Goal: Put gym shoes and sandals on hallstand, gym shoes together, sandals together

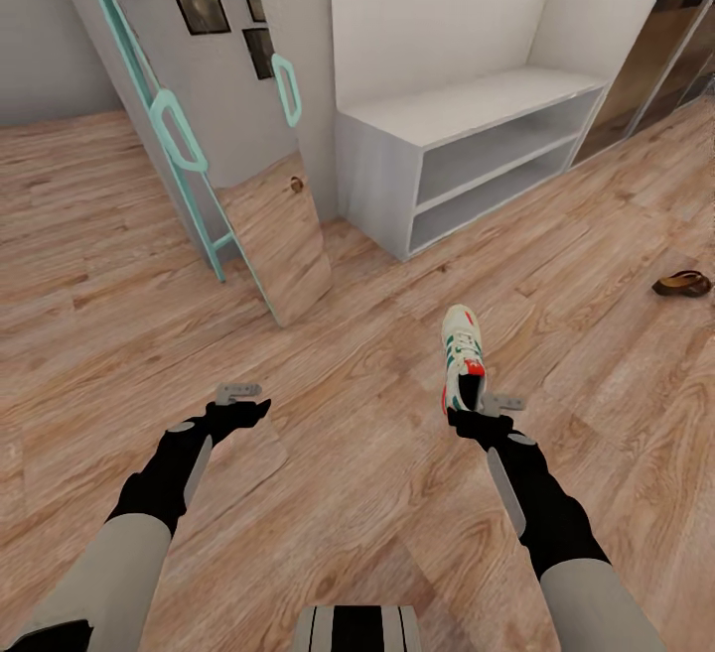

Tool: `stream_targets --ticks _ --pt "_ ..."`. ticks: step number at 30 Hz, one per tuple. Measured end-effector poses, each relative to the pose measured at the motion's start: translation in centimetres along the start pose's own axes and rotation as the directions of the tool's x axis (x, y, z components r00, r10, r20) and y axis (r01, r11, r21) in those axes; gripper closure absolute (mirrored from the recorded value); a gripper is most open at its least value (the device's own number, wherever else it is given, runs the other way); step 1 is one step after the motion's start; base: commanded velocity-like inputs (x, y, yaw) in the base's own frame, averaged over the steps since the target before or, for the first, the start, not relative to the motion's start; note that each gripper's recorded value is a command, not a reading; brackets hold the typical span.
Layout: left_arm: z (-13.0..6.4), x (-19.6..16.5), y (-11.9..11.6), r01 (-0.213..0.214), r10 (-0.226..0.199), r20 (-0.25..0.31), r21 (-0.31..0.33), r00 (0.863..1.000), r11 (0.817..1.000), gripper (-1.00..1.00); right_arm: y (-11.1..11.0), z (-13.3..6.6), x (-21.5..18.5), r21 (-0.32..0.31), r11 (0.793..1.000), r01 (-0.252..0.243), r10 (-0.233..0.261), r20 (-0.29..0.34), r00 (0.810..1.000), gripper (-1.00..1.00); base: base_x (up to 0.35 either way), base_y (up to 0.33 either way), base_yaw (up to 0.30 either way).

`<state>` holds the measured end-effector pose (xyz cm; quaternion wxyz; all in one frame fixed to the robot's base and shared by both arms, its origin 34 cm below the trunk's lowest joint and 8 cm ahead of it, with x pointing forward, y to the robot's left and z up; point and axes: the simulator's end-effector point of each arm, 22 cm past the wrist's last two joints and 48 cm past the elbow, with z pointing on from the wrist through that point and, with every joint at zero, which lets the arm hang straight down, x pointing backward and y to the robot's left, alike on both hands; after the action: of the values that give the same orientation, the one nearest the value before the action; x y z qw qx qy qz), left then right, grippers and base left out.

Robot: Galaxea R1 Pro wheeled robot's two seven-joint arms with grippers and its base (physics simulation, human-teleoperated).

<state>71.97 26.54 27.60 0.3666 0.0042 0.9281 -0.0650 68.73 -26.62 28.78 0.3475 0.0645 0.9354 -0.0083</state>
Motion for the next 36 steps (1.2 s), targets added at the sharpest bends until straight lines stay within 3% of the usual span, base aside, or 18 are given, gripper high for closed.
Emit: stream_targets --ticks 9,17,36 --pt "-1.2 -2.0 -0.8 0.001 -0.001 0.033 0.009 0.999 1.000 -1.00 0.6 -1.3 -2.1 -0.008 1.000 0.000 0.000 0.036 0.999 1.00 0.000 0.000 0.000" --pt "-1.9 -3.5 -4.8 0.015 -0.019 0.061 0.060 0.998 0.998 -1.00 0.7 -2.5 -3.9 -0.013 1.000 -0.002 0.003 0.068 0.998 1.00 0.000 0.000 0.000" --pt "-4.9 -8.0 -5.2 0.005 -0.013 0.137 0.059 0.990 0.998 -1.00 1.0 -5.6 -8.1 -0.022 1.000 -0.006 0.010 0.147 0.989 1.00 0.000 0.000 0.000"
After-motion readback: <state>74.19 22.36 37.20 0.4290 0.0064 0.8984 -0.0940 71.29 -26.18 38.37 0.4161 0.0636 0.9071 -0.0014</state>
